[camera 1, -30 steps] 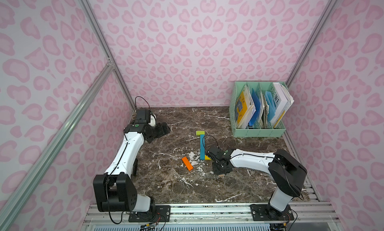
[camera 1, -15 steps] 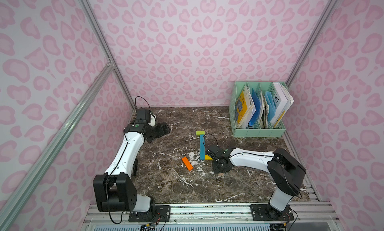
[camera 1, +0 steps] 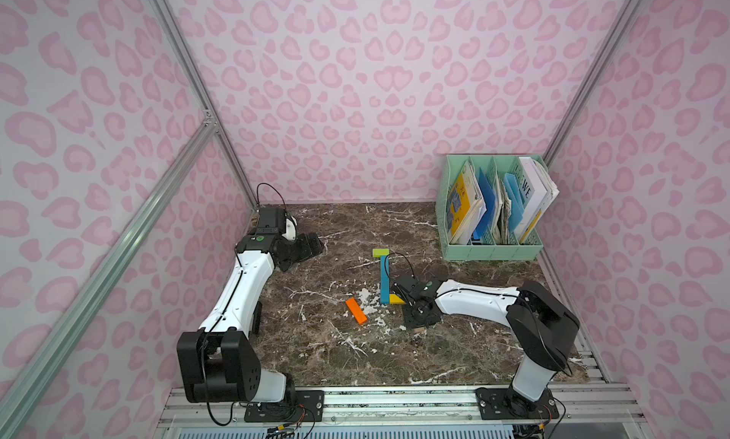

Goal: Assemble a giraffe with building blocks
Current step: Assemble the building block at the center of the board.

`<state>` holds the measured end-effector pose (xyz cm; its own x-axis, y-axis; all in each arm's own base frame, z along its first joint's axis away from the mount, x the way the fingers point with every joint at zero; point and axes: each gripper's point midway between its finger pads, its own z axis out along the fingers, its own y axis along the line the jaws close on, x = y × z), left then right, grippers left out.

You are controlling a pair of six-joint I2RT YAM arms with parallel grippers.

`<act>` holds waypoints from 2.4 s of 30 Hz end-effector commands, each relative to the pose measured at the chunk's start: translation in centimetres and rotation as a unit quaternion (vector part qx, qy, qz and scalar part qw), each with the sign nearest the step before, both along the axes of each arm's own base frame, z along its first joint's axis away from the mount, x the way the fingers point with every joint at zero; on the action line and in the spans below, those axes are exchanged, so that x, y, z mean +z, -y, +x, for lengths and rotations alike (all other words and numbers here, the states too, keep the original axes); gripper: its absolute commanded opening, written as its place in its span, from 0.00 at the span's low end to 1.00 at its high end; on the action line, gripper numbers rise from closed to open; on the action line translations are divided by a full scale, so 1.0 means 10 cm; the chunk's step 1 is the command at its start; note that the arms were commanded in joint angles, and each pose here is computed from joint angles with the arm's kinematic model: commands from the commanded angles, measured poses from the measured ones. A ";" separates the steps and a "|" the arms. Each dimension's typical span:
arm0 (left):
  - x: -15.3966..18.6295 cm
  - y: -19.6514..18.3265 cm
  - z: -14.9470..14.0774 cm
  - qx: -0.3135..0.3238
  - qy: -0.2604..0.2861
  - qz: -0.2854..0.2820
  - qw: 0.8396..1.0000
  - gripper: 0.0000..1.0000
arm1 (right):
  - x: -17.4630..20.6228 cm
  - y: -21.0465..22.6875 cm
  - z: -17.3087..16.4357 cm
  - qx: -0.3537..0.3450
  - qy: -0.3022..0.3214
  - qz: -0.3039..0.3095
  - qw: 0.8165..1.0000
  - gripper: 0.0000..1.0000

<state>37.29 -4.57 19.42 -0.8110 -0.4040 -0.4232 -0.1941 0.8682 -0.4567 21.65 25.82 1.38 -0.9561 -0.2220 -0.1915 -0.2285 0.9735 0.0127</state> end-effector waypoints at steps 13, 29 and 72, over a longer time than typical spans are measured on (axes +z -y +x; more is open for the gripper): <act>-0.12 0.11 -0.04 -0.017 -0.019 0.006 1.000 0.91 | 0.19 0.03 -0.02 0.008 0.027 0.003 1.000 0.71; -0.72 1.08 -0.99 0.049 -0.264 -0.003 0.963 0.74 | 1.07 0.72 0.92 -0.086 0.169 0.124 0.974 0.71; -1.50 1.33 -1.46 -0.021 -0.327 0.121 0.937 0.00 | 0.59 1.08 0.55 -0.077 0.151 0.147 0.975 0.65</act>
<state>23.58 -18.58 3.50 -0.8871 -0.4455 0.1206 -0.4549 0.8882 -0.0653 27.12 15.02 7.01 -0.8710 0.0344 -0.4901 -0.1043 0.9619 0.2528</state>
